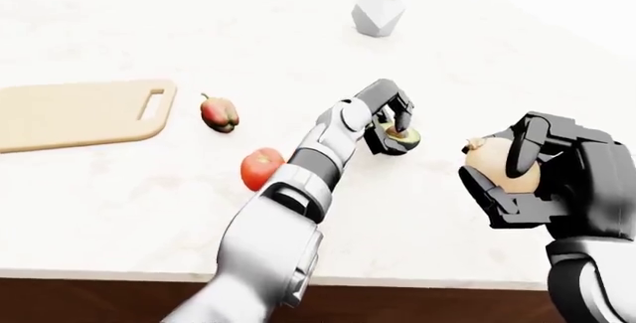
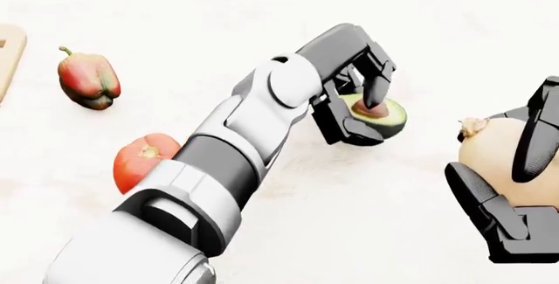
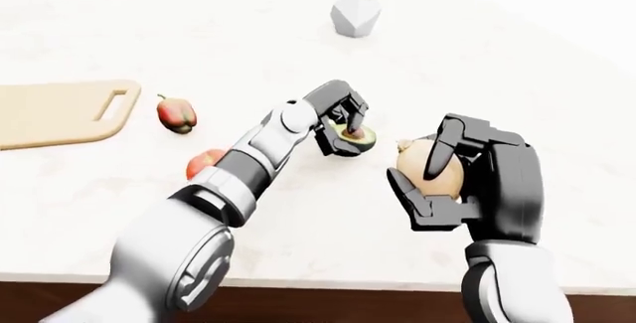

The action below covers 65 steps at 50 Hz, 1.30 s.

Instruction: Place the avocado, onion, tomato and bell pepper on the cutting board.

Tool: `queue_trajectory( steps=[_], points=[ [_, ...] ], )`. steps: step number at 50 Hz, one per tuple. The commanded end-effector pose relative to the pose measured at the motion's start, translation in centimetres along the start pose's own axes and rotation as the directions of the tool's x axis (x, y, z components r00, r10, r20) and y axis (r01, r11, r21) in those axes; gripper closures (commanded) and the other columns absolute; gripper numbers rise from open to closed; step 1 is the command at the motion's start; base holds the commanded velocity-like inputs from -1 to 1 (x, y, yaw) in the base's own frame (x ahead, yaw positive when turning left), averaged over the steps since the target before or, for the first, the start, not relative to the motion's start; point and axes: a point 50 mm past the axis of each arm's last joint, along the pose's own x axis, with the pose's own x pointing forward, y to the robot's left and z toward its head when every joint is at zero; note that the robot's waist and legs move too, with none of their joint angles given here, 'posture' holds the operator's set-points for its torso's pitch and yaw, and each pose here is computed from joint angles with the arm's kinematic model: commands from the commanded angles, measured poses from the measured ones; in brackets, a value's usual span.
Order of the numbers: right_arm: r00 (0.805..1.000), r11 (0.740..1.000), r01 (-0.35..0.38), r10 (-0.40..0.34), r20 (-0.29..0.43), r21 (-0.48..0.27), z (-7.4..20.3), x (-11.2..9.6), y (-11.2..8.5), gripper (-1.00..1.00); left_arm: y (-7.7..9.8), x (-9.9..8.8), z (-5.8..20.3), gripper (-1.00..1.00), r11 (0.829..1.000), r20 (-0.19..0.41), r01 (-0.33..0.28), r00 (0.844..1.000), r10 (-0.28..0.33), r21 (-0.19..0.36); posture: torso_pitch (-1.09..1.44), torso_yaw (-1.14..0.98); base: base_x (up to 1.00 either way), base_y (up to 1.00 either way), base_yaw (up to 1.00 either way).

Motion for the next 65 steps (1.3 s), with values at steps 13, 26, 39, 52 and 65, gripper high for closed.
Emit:
queue_trajectory(
  steps=[13,26,39,52,65],
  points=[
    [0.997,1.000,0.002,0.000,0.082,-0.022,1.1,0.1,0.2,1.00,6.4,-1.9,7.0,1.00,0.977,0.245,-0.209,0.946,0.215,-0.051,0.00,0.00,0.00,0.00,0.00],
    [0.992,0.999,0.004,0.000,0.128,-0.035,2.9,2.3,0.4,1.00,10.7,-4.1,7.5,1.00,0.937,0.241,-0.338,0.906,0.349,-0.084,0.00,0.00,0.00,0.00,0.00],
    [0.983,0.998,-0.034,0.042,0.178,-0.050,4.0,5.5,1.7,1.00,13.2,-10.1,6.2,1.00,0.871,0.205,-0.473,0.846,0.492,-0.134,0.00,0.00,0.00,0.00,0.00],
    [0.977,0.998,-0.059,0.064,0.202,-0.030,4.9,7.1,2.6,1.00,12.2,-18.0,5.4,1.00,0.799,0.201,-0.569,0.775,0.600,-0.192,0.00,0.00,0.00,0.00,0.00],
    [0.968,0.995,-0.093,0.097,0.230,-0.031,6.1,8.4,3.8,1.00,11.4,-25.3,3.6,1.00,0.724,0.116,-0.665,0.716,0.688,-0.184,0.00,0.00,0.00,0.08,0.00]
  ],
)
